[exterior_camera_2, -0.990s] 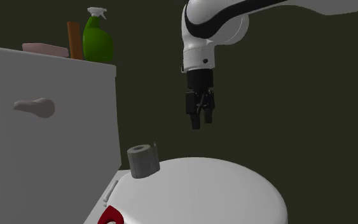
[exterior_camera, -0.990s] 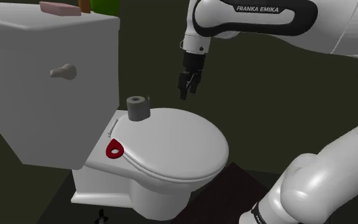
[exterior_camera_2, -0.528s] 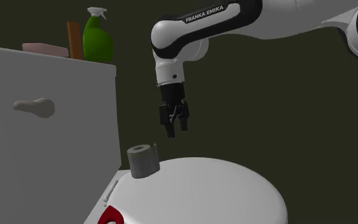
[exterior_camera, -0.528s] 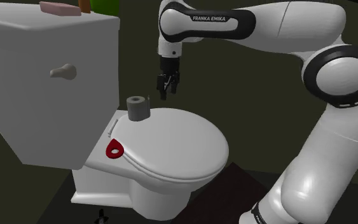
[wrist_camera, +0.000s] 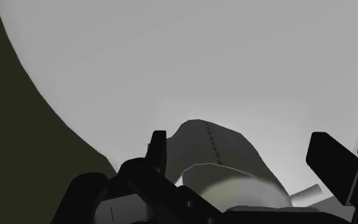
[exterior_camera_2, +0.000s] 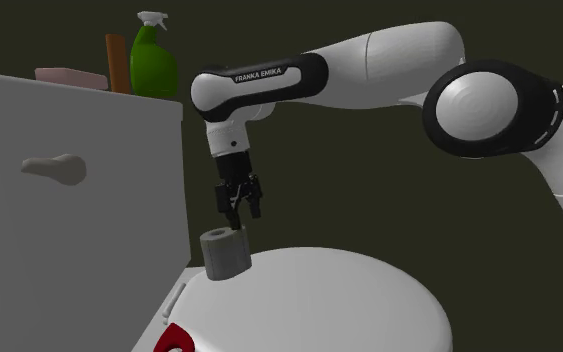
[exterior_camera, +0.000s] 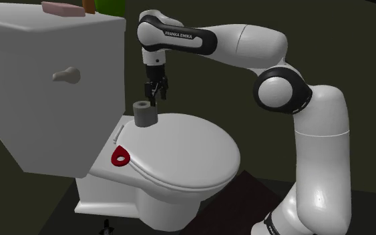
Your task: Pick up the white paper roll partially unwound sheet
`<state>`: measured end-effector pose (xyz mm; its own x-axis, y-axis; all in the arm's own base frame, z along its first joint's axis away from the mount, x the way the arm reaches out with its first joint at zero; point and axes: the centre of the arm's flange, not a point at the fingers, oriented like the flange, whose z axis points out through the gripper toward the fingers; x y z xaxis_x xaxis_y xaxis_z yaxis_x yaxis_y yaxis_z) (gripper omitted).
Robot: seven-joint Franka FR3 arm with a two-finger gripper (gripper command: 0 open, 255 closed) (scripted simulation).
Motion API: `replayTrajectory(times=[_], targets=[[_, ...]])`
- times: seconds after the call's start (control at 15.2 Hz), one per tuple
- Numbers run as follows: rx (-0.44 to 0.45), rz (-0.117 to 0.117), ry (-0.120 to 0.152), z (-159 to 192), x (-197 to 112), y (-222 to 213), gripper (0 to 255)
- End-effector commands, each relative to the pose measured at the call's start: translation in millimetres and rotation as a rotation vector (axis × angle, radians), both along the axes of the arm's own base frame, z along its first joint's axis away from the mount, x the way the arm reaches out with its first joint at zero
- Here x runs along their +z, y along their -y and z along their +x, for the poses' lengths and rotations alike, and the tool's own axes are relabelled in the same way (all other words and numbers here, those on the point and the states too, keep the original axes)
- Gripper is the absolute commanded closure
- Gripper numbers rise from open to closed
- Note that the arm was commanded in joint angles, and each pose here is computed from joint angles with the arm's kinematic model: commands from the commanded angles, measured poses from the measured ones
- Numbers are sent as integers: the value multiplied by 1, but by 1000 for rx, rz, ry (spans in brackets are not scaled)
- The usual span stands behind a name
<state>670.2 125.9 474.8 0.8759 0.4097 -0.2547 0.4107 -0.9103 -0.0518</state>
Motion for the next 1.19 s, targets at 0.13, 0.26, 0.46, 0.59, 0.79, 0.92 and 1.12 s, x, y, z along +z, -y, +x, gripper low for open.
replayTrajectory(times=[0.13, 0.26, 0.46, 0.59, 0.79, 0.92, 1.12], targets=[[12, -6, -13, 18, -21, -5, 0], [12, -6, -13, 18, -32, -5, 0], [12, -6, -13, 18, -51, -5, 0], [12, -6, -13, 18, -51, -5, 0], [12, -6, -13, 18, -50, -5, 255], [12, -6, -13, 18, -50, -5, 255], [12, -6, -13, 19, -50, -5, 255]])
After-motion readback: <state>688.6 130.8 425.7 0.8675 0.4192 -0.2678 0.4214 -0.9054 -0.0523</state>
